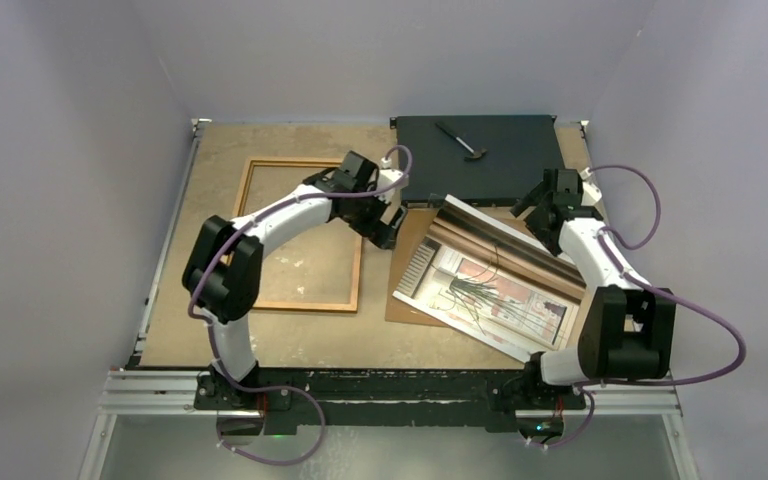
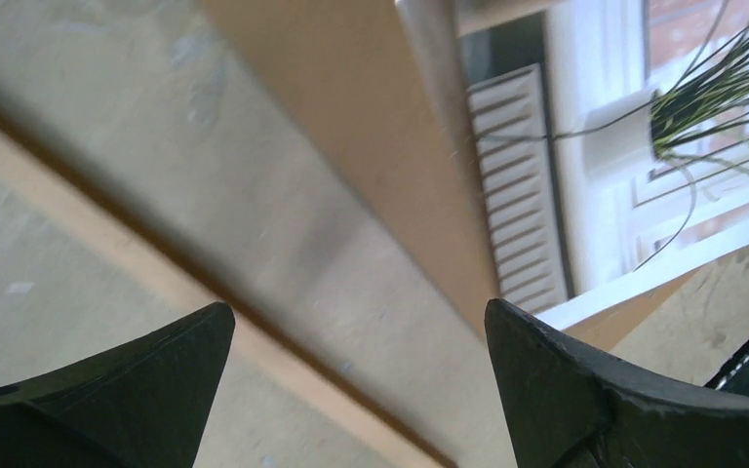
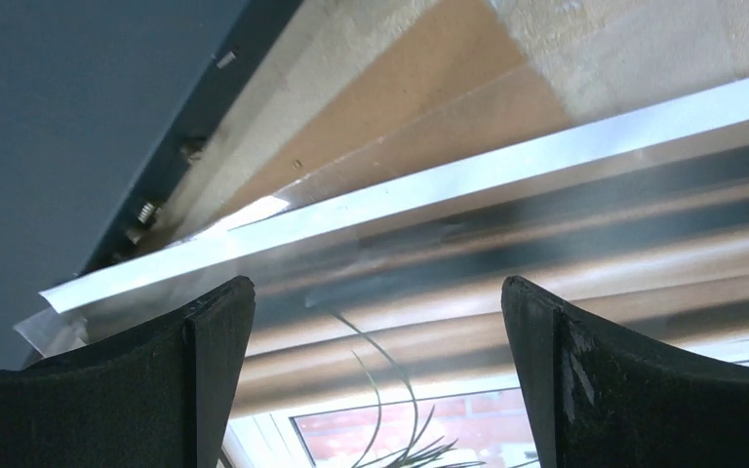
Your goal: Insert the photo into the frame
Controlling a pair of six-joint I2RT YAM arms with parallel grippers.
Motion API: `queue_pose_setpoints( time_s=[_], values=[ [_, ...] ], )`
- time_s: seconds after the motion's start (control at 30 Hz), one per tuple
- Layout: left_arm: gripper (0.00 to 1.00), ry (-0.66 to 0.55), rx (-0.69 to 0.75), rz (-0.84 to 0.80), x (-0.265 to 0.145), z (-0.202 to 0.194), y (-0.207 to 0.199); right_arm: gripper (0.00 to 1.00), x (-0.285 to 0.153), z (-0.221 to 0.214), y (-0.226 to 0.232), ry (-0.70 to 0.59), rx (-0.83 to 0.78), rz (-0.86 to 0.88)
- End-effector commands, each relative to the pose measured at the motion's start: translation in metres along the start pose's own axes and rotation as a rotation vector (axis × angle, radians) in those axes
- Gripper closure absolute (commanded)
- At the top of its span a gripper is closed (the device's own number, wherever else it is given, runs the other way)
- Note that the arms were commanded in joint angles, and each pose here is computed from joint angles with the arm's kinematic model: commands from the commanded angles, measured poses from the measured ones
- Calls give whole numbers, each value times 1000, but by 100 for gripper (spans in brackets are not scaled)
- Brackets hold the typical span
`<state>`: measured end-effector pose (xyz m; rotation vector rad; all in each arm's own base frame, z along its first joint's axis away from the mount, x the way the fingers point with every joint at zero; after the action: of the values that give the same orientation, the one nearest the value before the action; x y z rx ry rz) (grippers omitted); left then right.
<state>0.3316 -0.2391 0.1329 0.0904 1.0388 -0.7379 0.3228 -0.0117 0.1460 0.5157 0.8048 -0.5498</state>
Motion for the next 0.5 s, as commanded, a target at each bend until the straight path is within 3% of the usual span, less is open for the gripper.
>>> queue_pose_setpoints(
  time_s=[0.0, 0.2, 0.47],
  values=[
    [0, -136, 15, -108, 19, 42, -32, 1, -6, -5, -6, 20, -1, 26],
    [2, -177, -45, -207, 57, 62, -39, 1, -4, -24, -12, 67, 3, 66],
    [17, -182, -107, -337, 88, 67, -46, 3, -9, -40, -9, 103, -1, 176]
  ],
)
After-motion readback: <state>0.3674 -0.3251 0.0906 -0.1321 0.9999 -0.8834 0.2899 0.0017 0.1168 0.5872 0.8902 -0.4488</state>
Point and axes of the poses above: each gripper's point midway between its finger pads, its own x axis out along the fingers, its own y axis along the line the jaws close on, z = x × y, the point moved 5 cm from there along -x, back along the fingers, and after that the axes turned 6 degrees about -x, right-handed, at the moved point
